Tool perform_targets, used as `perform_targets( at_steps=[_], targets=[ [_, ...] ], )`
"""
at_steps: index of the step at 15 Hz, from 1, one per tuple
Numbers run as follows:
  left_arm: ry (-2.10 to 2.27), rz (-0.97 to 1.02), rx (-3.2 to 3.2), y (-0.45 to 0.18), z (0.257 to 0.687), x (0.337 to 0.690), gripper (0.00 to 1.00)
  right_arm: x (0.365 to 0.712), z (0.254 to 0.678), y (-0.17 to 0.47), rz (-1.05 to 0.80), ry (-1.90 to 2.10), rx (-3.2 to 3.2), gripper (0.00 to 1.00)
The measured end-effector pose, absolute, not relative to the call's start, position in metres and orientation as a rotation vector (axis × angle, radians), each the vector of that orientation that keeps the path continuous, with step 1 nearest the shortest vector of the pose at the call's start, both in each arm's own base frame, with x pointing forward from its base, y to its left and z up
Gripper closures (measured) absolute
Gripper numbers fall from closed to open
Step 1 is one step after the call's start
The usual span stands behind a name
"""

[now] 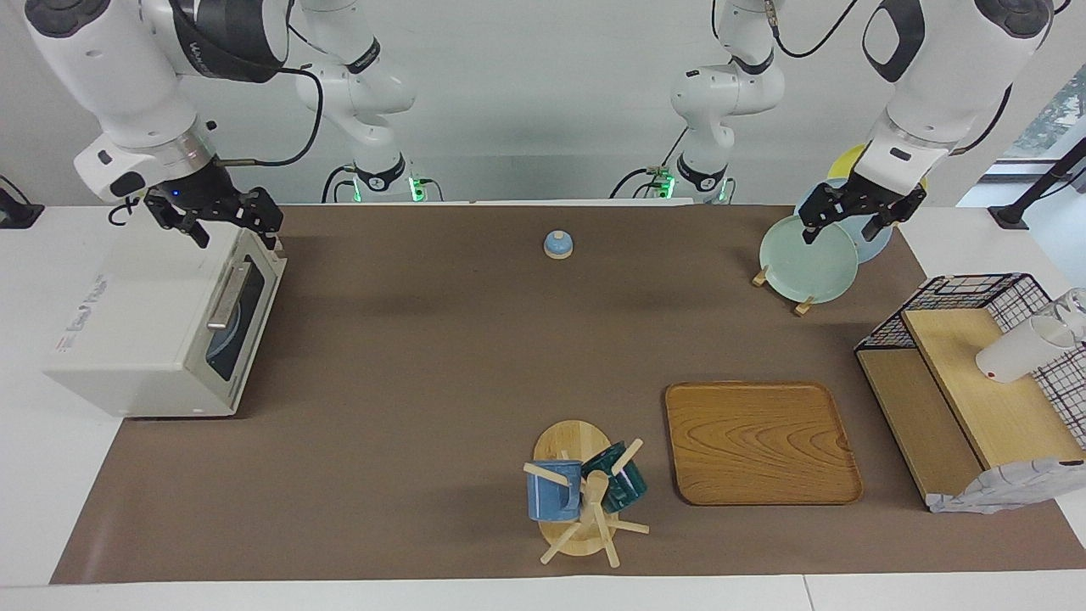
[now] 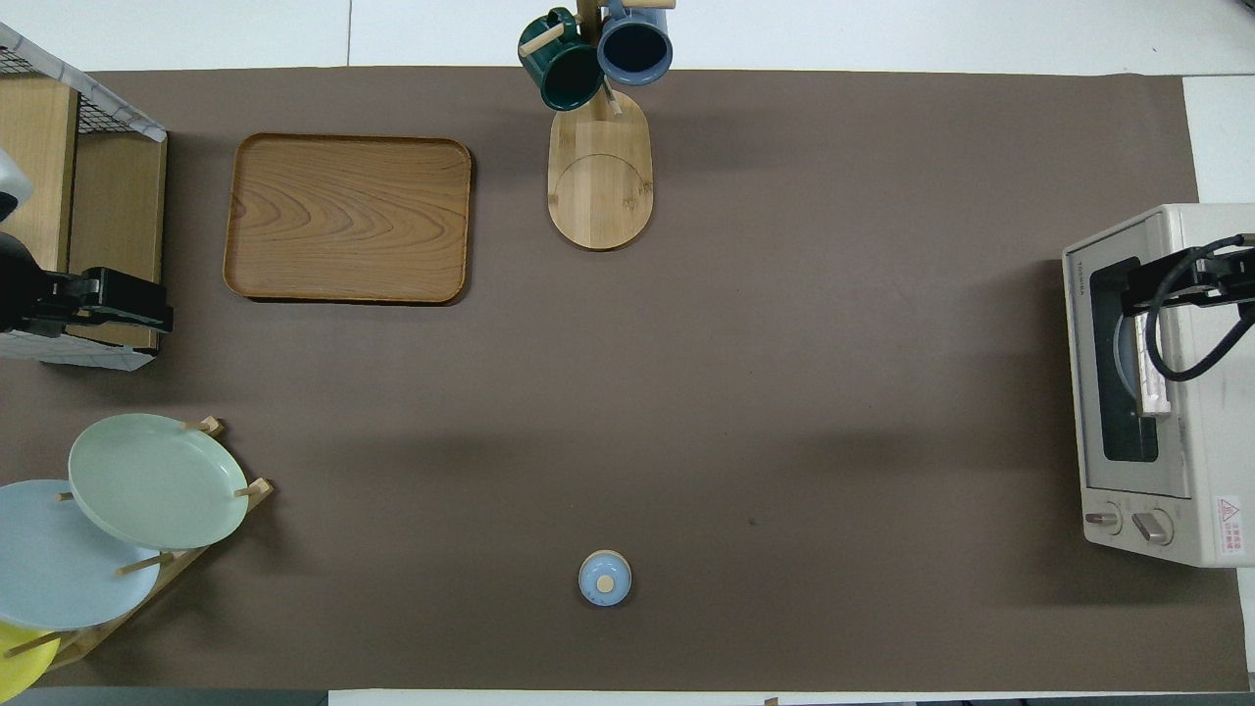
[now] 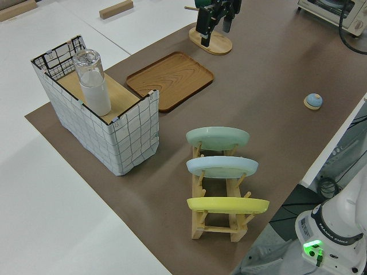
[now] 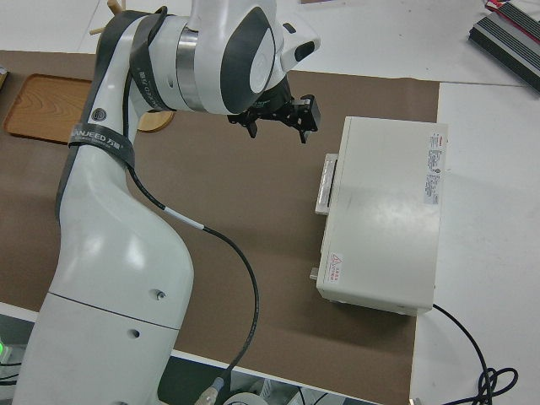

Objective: Put eggplant into oven

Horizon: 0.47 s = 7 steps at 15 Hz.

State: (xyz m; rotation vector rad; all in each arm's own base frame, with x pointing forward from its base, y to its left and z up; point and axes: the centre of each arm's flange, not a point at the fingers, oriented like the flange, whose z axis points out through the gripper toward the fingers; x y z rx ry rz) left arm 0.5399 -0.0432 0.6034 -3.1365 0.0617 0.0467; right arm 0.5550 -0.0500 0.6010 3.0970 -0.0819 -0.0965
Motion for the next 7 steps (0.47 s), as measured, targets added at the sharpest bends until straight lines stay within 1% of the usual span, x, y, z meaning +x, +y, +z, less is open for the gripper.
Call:
perform_targets(
  at_steps=[3, 7],
  targets=[
    [0.062, 0.047, -3.136, -0.0432, 0.6034, 0.5399, 0.0, 0.5565, 0.6042, -0.055, -0.057, -0.095, 3.096, 0.0],
    [0.062, 0.047, -3.137, -0.0432, 0.6034, 0.5399, 0.0, 0.5559, 0.6047, -0.0548, -0.054, -0.095, 3.097, 0.0]
  ],
)
